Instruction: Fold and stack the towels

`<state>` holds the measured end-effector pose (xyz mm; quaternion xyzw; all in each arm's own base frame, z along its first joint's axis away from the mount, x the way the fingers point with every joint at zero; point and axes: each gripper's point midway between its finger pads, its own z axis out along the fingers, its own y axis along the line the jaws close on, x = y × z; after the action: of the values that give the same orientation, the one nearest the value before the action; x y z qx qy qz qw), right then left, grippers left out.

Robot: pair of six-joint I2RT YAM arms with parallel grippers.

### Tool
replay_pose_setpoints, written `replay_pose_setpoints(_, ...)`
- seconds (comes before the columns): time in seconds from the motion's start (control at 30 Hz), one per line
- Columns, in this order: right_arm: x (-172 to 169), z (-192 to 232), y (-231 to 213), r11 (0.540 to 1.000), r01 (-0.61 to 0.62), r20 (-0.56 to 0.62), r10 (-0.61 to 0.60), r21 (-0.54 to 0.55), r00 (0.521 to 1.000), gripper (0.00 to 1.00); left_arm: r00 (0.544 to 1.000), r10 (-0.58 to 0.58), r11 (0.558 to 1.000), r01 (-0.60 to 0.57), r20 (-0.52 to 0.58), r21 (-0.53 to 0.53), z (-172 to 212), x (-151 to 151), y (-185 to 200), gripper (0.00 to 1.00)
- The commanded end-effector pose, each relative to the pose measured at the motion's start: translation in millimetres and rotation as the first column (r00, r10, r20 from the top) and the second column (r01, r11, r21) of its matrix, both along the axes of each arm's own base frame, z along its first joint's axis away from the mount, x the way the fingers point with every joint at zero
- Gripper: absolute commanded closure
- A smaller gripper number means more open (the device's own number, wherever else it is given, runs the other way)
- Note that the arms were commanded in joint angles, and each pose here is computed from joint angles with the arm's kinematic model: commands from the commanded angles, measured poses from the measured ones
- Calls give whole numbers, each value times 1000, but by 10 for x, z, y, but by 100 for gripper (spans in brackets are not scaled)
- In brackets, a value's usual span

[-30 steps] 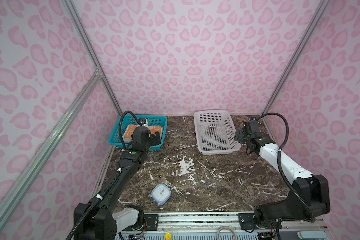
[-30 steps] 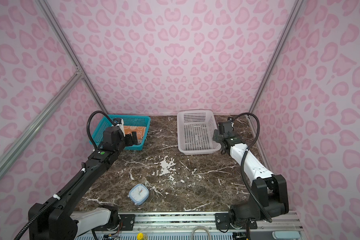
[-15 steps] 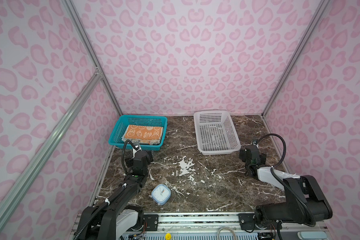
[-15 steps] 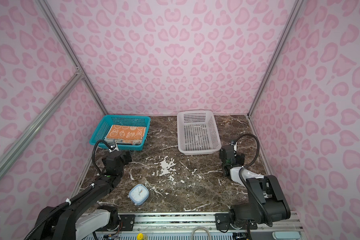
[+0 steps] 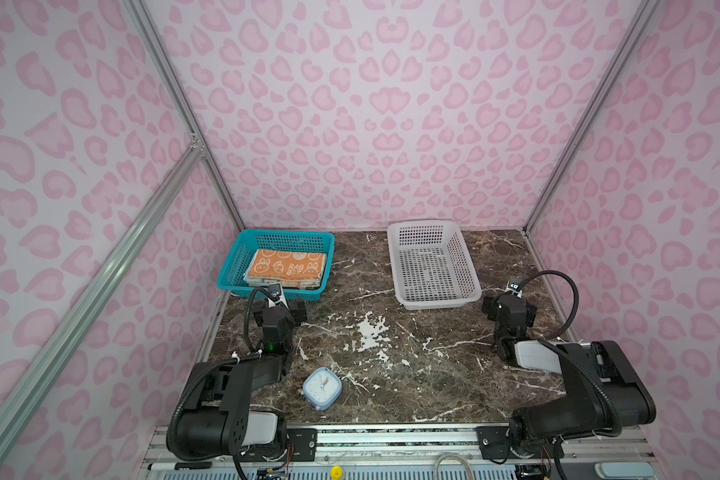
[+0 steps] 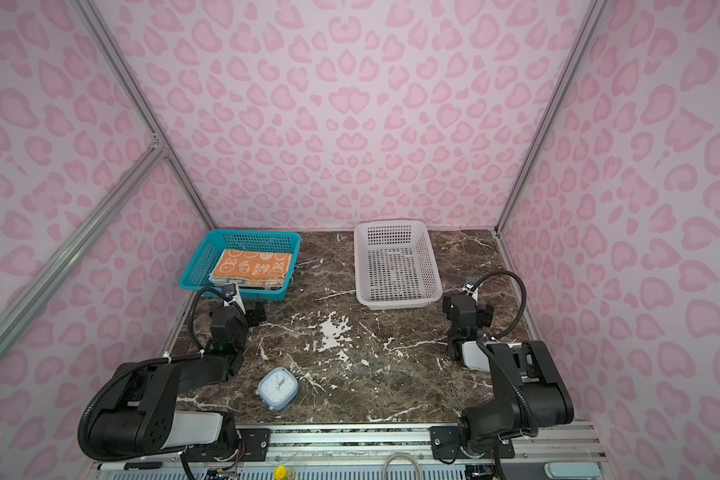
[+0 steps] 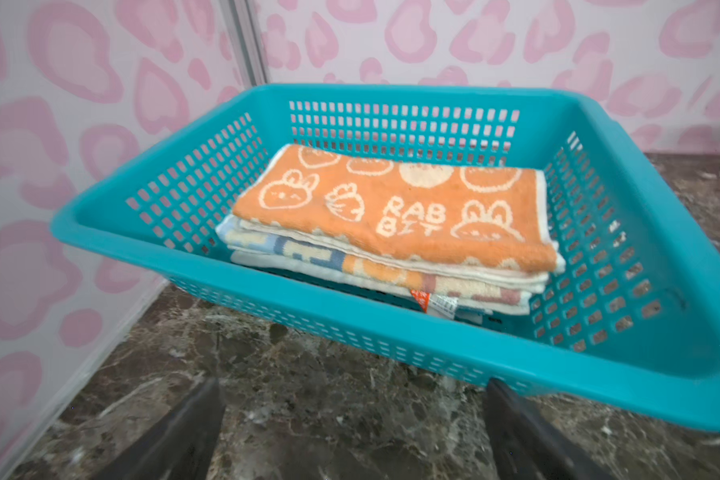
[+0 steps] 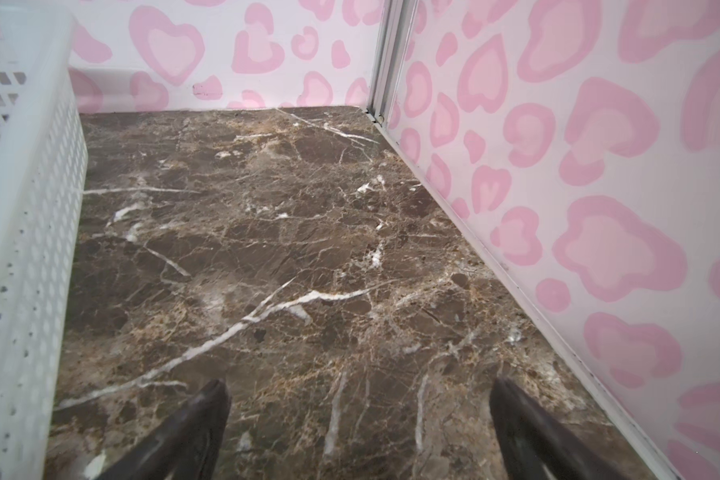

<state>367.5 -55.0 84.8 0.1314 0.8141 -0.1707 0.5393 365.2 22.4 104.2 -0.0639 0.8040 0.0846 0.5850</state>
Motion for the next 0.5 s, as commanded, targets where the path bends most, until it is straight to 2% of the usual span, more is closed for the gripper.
replay_pose_setpoints(0.0, 91, 209, 46, 999, -34, 145, 32, 14, 989, 1, 993, -67, 997, 70, 100, -24, 210, 138, -68, 2)
replay_pose_setpoints(0.1, 109, 192, 45, 998, -53, 136, 48, 33, 989, 1, 995, -78, 993, 84, 69, -79, 134, 225, 1, 2)
replay_pose_setpoints(0.47, 104, 185, 39, 998, -52, 126, 47, 31, 991, 1, 995, -75, 995, 79, 66, -65, 125, 225, -17, 2)
